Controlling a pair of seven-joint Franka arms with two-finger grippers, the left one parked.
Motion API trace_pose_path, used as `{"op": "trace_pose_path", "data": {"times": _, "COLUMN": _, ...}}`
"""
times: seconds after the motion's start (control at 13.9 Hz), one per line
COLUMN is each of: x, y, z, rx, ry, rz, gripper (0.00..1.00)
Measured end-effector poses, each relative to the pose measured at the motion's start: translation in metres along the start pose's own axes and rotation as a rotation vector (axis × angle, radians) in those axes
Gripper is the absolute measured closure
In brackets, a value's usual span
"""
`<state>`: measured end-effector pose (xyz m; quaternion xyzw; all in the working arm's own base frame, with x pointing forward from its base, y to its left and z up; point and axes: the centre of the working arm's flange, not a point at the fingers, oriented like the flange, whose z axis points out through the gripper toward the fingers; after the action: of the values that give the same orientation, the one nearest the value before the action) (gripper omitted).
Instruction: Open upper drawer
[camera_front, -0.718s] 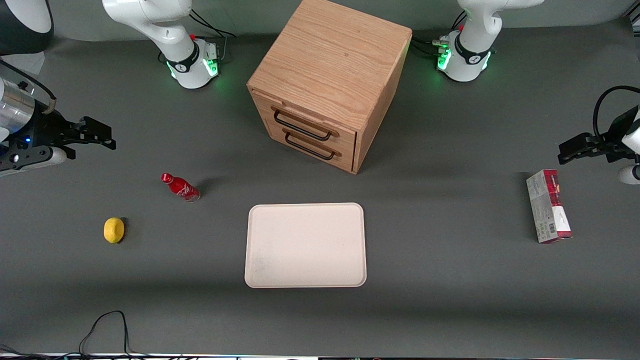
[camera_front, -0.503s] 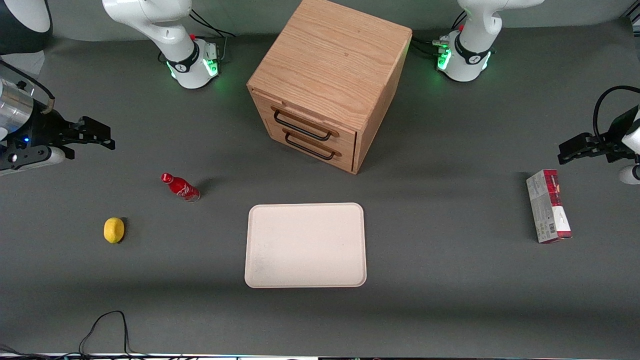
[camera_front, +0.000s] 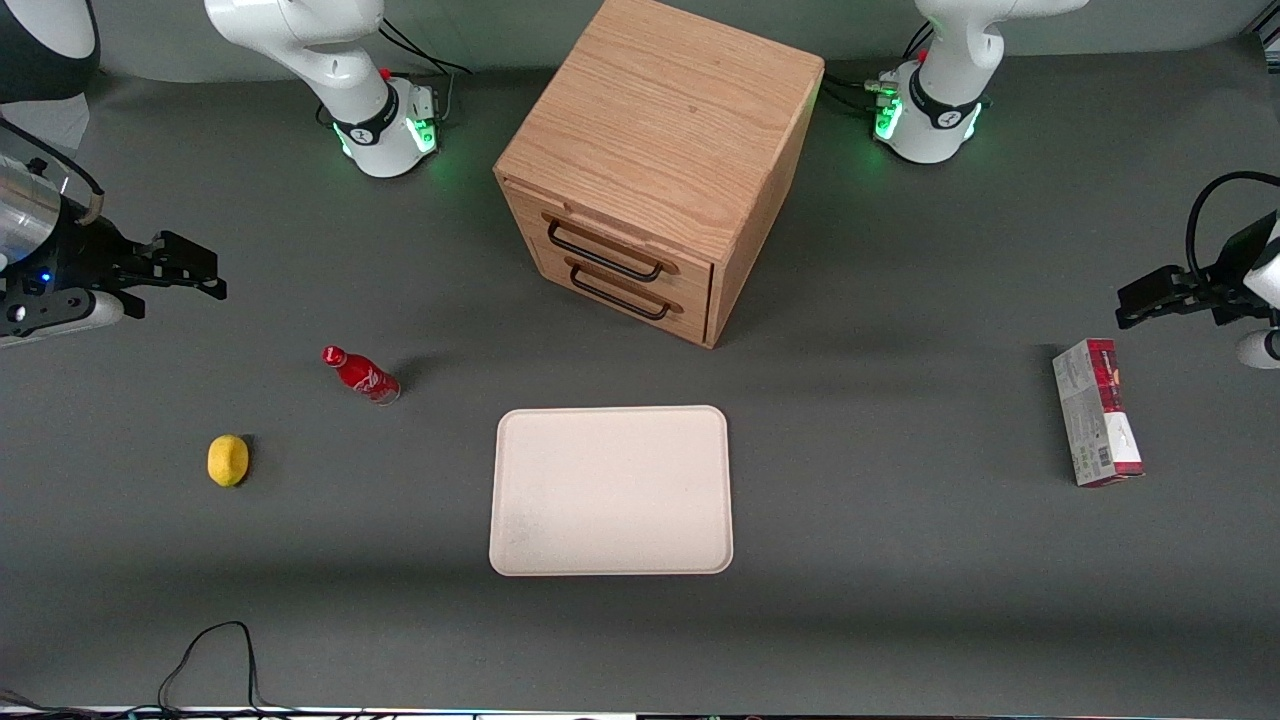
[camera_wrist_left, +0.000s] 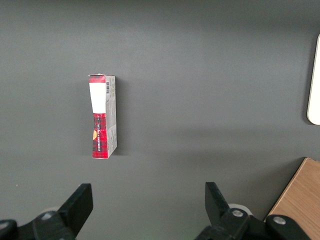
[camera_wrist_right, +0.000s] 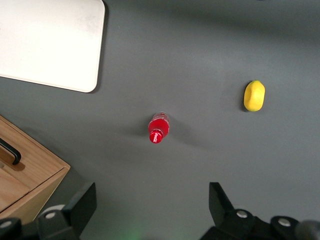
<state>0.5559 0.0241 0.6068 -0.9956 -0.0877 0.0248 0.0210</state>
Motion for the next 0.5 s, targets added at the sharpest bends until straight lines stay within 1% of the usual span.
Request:
{"op": "trace_pose_path", "data": {"times": 0.29, "x": 0.002, "y": -0.010, "z": -0.015, "rx": -0.004, "ry": 0.033, "rz": -0.018, "gripper": 0.00}}
{"op": "trace_pose_path", "data": {"times": 0.43, "x": 0.005, "y": -0.022, "z": -0.017, "rx": -0.001, "ry": 0.037, "rz": -0.040, "gripper": 0.00}}
{"op": "trace_pose_path", "data": {"times": 0.5, "x": 0.007, "y": -0.031, "z": -0.015, "rx": 0.010, "ry": 0.035, "rz": -0.054, "gripper": 0.00}}
